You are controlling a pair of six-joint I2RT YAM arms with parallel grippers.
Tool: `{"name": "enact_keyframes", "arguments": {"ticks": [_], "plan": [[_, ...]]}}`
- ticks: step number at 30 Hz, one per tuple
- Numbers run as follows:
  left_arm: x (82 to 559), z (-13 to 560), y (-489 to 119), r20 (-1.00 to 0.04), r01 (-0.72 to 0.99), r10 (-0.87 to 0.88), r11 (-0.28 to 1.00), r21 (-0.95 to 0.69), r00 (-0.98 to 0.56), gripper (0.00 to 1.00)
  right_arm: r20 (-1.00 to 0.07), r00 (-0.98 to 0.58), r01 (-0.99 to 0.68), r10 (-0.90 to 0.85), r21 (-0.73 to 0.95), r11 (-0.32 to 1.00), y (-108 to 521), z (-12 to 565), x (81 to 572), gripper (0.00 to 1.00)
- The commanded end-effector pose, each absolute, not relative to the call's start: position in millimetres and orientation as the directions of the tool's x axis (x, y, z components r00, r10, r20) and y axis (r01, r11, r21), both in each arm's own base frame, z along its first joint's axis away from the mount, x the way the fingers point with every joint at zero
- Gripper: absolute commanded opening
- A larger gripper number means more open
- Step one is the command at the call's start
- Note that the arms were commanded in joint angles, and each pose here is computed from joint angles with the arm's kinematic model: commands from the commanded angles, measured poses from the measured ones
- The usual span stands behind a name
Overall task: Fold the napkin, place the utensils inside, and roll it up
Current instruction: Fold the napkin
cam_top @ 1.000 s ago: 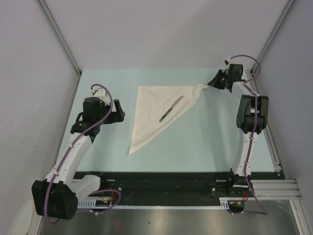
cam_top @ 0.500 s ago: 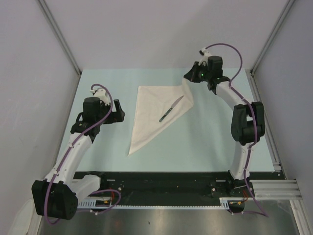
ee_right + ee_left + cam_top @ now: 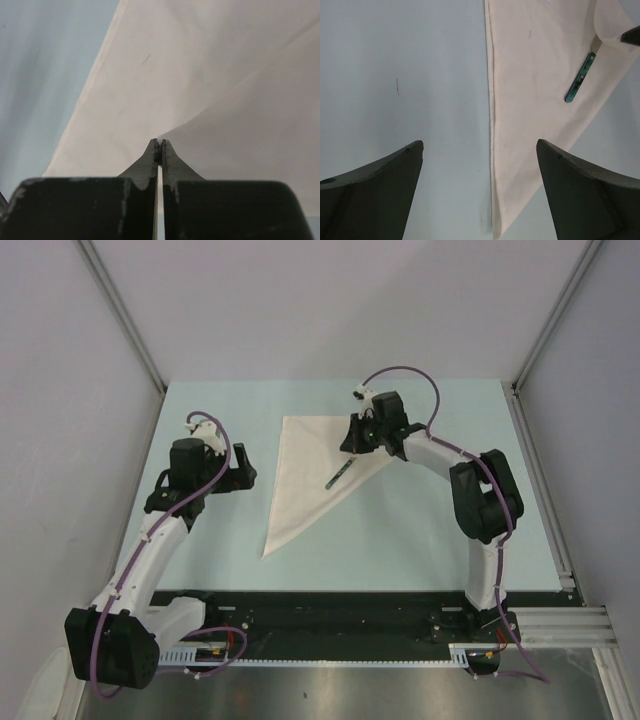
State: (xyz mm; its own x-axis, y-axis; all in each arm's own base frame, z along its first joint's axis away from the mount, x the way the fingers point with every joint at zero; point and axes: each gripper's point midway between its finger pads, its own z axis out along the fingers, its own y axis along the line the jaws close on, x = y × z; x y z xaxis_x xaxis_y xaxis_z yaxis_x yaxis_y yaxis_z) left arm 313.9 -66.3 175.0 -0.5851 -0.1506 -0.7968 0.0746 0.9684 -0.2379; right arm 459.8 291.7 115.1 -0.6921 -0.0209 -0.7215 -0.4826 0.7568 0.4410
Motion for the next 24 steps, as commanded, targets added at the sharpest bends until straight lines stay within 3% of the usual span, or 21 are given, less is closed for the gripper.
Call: {"name": "enact_keyframes", "arguments": {"ticks": [1,11,18,21,23,24], "plan": [[320.3,197.9,-68.5,-0.828,0.100,-0.163,0.962,-0.254,-0.537,1.00,-0.739,-0.672,-0.516,-0.057,0.411,0.752,304.9,117.3,442.5,0.00],[320.2,196.3,-70.6,-0.822,0.105,-0.166,0.959,-0.263,-0.544,1.00,-0.689,-0.715,-0.508,-0.119,0.394,0.766,313.4,84.5,415.8,0.00],[320.3,195.0,-71.7,-0.819,0.108,-0.167,0.957,-0.268,-0.549,1.00,-0.676,-0.721,-0.530,-0.155,0.393,0.751,315.0,79.3,405.6,0.08],[320.6,195.3,-71.8,-0.819,0.108,-0.168,0.957,-0.269,-0.548,1.00,-0.664,-0.725,-0.554,-0.184,0.403,0.728,321.3,77.7,397.3,0.14],[320.6,195.2,-72.0,-0.819,0.109,-0.167,0.957,-0.268,-0.550,1.00,-0.655,-0.727,-0.570,-0.208,0.405,0.715,327.4,75.7,388.7,0.24],[320.6,195.2,-72.1,-0.818,0.108,-0.168,0.957,-0.270,-0.550,1.00,-0.650,-0.728,-0.574,-0.219,0.402,0.713,328.5,75.1,385.4,0.34]]}}
